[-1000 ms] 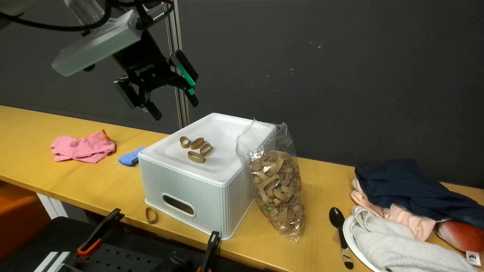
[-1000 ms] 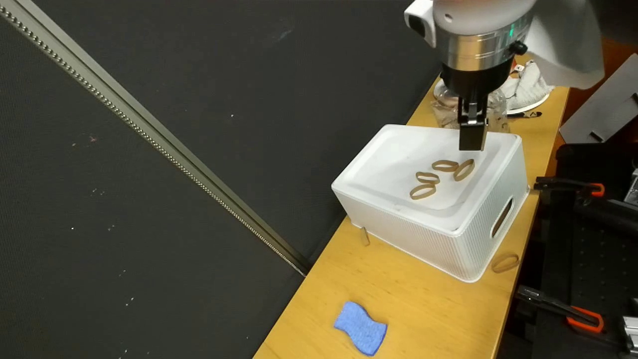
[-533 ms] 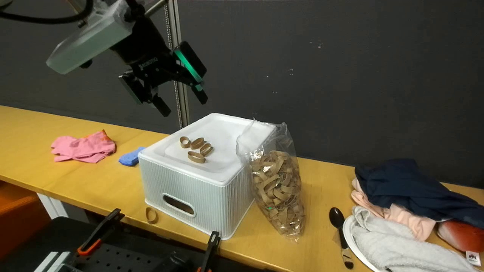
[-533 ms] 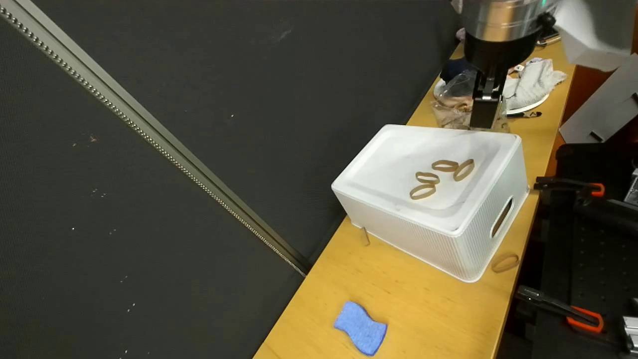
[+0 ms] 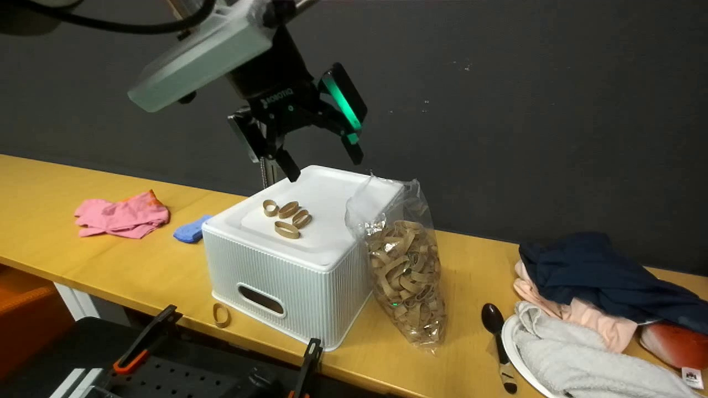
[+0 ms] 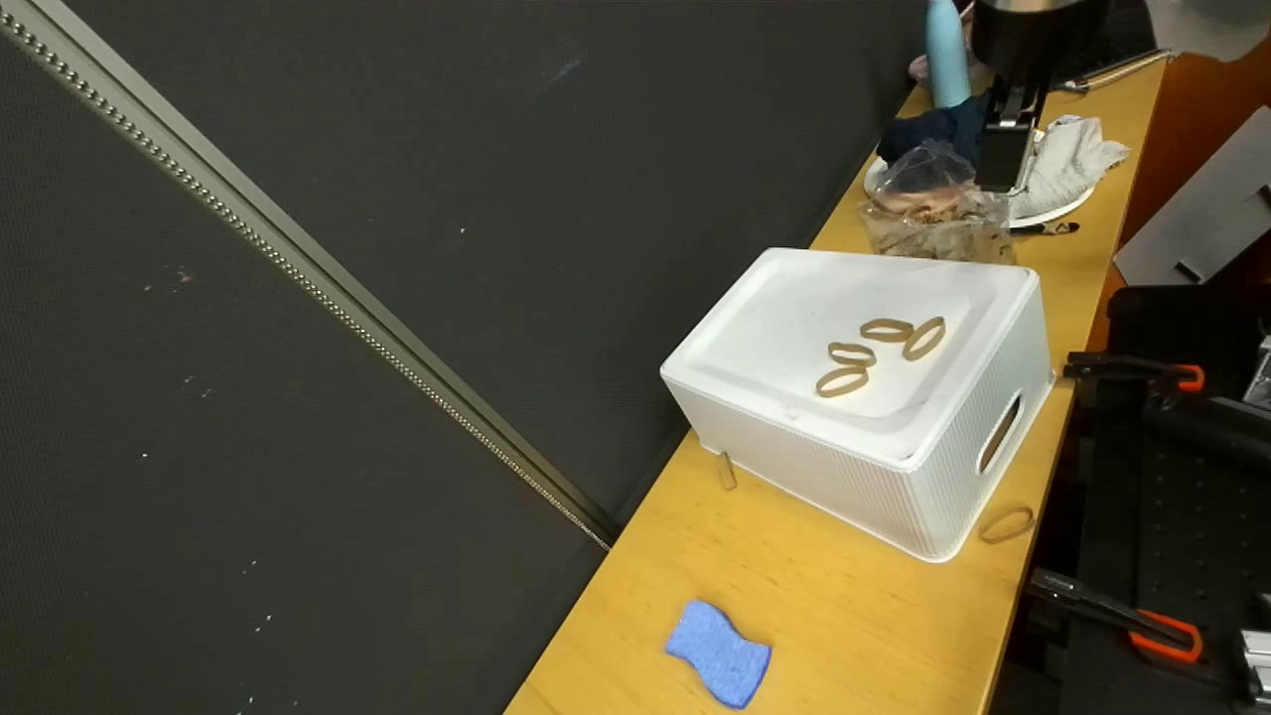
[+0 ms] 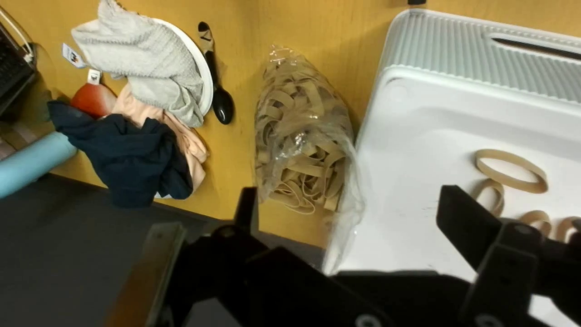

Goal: Pick up rubber bands from clear rubber band bag and put them on the upside down white basket

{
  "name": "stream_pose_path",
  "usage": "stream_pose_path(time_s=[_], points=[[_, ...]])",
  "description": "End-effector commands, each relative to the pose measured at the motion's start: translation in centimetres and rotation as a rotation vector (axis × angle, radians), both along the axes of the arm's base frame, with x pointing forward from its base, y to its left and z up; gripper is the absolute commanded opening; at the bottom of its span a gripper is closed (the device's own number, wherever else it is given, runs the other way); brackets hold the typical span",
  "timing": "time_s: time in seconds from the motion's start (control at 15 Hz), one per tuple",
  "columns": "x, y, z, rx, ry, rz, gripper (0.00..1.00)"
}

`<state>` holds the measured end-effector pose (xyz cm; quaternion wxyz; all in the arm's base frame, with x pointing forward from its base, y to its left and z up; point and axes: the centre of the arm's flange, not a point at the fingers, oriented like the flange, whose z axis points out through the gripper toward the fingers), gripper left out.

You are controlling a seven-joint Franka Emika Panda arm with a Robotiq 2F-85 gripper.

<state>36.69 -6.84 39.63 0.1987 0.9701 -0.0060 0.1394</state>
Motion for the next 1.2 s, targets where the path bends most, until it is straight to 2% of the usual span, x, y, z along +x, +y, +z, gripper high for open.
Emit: stream_pose_path(time_s=[0.0, 0.07, 0.2, 0.27, 0.47, 0.8, 1.13], points=[[-0.6, -3.1, -1.7, 0.002, -0.006, 0.033, 0.96], [-0.2, -3.7, -1.8, 0.001, -0.006, 0.043, 0.74], [0.9, -4.5, -2.0, -0.007, -0.011, 0.065, 0.69], [1.1, -4.6, -1.7, -0.01, -0.017, 0.078, 0.62], [2.8, -5.7, -0.6, -0.015, -0.032, 0.114, 0.37], [7.0, -7.5, -0.3, 0.004, -0.038, 0.18, 0.0], [9.9, -8.7, -3.1, 0.042, -0.021, 0.216, 0.0]])
